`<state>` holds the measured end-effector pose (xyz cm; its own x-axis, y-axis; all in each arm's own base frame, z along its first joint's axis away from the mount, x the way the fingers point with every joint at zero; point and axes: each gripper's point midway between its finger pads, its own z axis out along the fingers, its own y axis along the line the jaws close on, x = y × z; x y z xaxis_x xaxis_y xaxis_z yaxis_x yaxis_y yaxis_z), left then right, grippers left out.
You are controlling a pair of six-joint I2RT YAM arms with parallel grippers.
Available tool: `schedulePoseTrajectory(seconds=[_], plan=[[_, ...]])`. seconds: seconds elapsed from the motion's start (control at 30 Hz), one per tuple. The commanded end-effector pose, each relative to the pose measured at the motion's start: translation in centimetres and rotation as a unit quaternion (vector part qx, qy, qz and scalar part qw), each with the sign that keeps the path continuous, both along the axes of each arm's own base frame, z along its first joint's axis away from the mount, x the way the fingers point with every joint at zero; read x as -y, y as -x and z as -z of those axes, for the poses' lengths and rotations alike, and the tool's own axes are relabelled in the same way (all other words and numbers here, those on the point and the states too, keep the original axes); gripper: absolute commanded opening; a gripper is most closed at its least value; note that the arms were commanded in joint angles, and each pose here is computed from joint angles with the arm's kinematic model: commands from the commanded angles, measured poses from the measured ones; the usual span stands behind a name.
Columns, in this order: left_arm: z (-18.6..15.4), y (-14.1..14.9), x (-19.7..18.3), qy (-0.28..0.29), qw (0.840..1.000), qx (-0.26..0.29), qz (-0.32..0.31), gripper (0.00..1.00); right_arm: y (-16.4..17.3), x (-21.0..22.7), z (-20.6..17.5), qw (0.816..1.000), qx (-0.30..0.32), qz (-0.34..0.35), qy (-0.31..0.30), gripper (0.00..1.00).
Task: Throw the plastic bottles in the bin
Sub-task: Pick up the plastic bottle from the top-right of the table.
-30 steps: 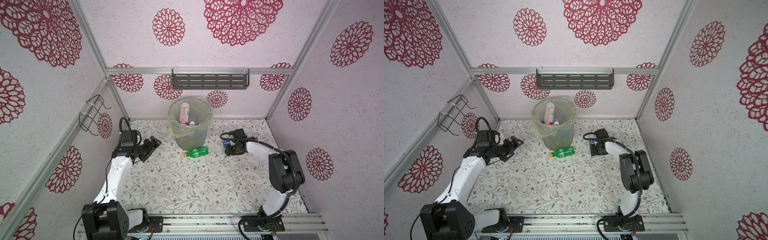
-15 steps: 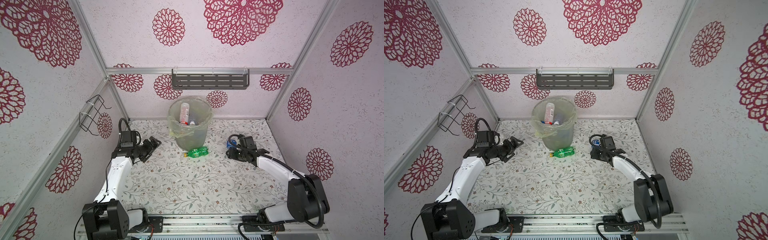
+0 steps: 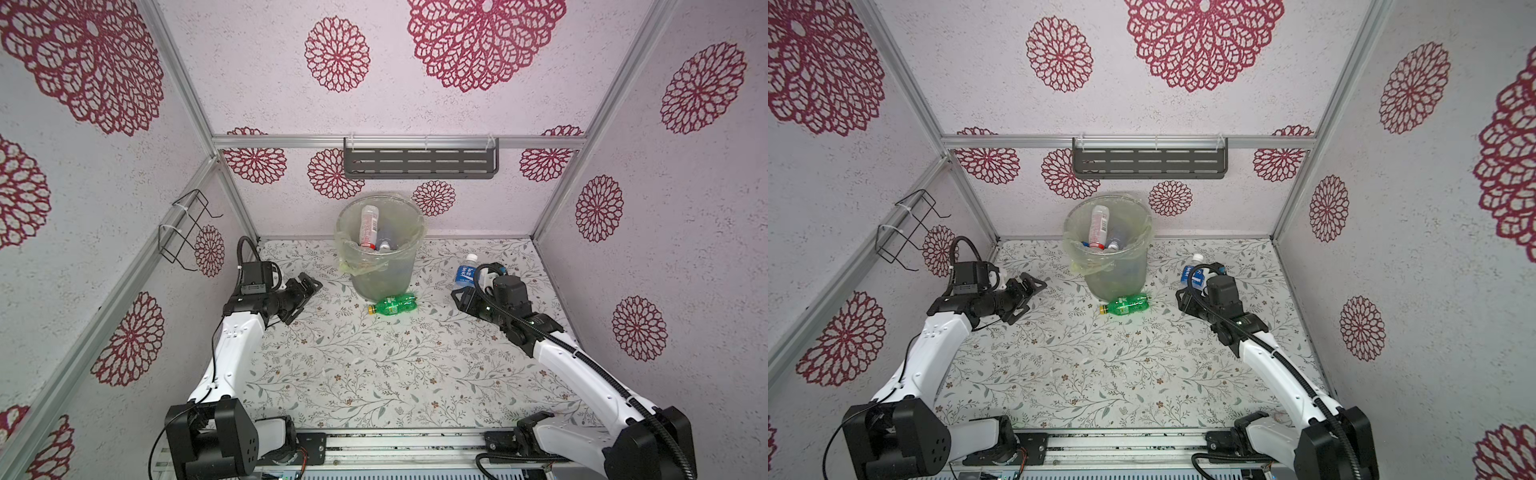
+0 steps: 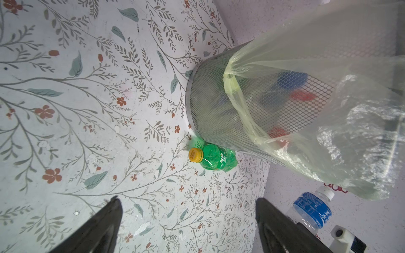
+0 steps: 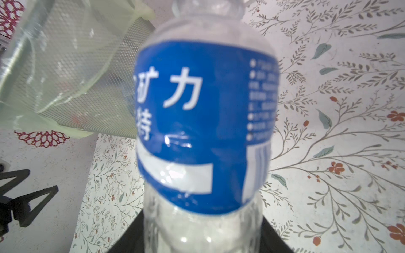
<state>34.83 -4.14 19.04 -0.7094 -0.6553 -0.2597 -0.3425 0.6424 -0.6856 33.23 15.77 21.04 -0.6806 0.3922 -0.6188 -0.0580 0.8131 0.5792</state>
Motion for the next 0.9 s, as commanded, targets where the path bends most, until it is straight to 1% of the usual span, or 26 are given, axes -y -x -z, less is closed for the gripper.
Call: schedulePoseTrajectory(seconds=[0.0, 0.13, 0.5, 0.73, 0.87], plan=[[0.0, -0.3, -0.5, -0.003, 1.0, 0.005, -0.006, 0.97, -0.3, -0.4, -2.8, 0.999, 0.02, 0.012, -0.028, 0.5], [0.0, -0.3, -0.5, -0.004, 1.0, 0.005, -0.006, 0.97, -0.3, -1.2, -4.0, 0.998, 0.03, 0.012, -0.047, 0.49], [-0.4, -0.1, -0.8, -0.015, 1.0, 0.013, -0.014, 0.97, 0.0, -3.9, -9.7, 0.994, 0.082, -0.001, -0.079, 0.49], [-0.3, 0.0, -0.8, -0.016, 1.0, 0.012, -0.014, 0.97, 0.0, -4.5, -11.8, 0.992, 0.105, 0.006, -0.073, 0.48], [-0.3, 0.0, -0.9, -0.017, 1.0, 0.013, -0.015, 0.97, -0.3, -5.2, -13.4, 0.991, 0.115, -0.002, -0.075, 0.48]])
